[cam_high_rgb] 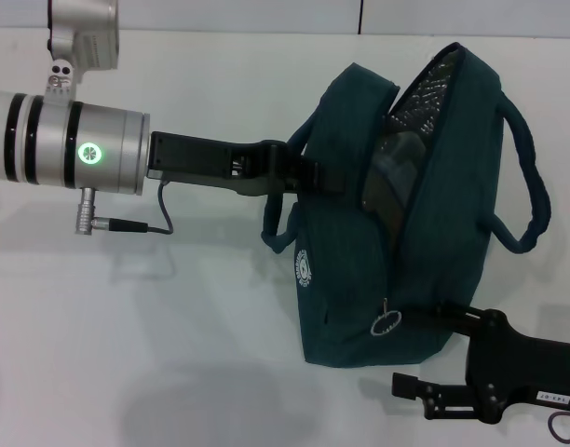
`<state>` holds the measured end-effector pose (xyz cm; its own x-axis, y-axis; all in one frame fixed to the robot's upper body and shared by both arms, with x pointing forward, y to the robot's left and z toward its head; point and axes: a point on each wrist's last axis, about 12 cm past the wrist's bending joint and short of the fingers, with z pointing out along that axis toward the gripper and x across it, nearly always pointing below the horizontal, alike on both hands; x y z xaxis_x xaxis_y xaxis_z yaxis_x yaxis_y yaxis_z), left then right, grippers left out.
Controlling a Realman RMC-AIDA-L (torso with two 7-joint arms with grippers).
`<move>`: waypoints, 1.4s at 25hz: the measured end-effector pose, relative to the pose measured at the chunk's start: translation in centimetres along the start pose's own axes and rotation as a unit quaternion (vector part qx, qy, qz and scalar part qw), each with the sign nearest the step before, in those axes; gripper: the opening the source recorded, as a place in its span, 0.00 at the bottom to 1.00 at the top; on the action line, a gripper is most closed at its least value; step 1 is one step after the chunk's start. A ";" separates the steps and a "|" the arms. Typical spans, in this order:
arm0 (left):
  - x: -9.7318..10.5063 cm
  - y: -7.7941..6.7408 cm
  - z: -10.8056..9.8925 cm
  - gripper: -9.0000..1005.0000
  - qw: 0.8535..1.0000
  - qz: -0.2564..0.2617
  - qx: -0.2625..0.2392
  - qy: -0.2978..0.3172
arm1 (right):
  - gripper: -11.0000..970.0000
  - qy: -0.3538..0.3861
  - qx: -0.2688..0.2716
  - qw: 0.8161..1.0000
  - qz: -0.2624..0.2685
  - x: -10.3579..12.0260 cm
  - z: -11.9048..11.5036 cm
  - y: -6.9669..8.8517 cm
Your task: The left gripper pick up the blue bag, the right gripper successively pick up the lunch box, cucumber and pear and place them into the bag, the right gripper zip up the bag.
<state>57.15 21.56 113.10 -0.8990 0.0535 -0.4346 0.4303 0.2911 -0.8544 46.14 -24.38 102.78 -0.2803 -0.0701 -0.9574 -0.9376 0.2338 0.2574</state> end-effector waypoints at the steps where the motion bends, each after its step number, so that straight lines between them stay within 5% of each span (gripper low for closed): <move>1: 0.0 0.0 0.0 0.05 1.000 0.000 0.000 0.000 | 0.91 0.000 -0.001 1.000 -0.001 -0.1 0.1 -0.1; 9: 0.0 0.0 0.1 0.05 1.000 0.001 0.001 0.000 | 0.91 0.013 -0.038 0.999 -0.009 -0.8 1.3 -0.2; 35: 0.0 0.0 -0.1 0.05 1.000 0.003 -0.001 0.000 | 0.91 0.019 -0.036 0.999 -0.018 -1.0 2.3 -0.6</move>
<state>57.13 21.67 113.09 -0.8963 0.0545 -0.4402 0.4359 0.2920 -0.8513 47.40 -22.24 103.27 -0.2534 -0.1144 -0.9606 -0.9589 0.1610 0.2338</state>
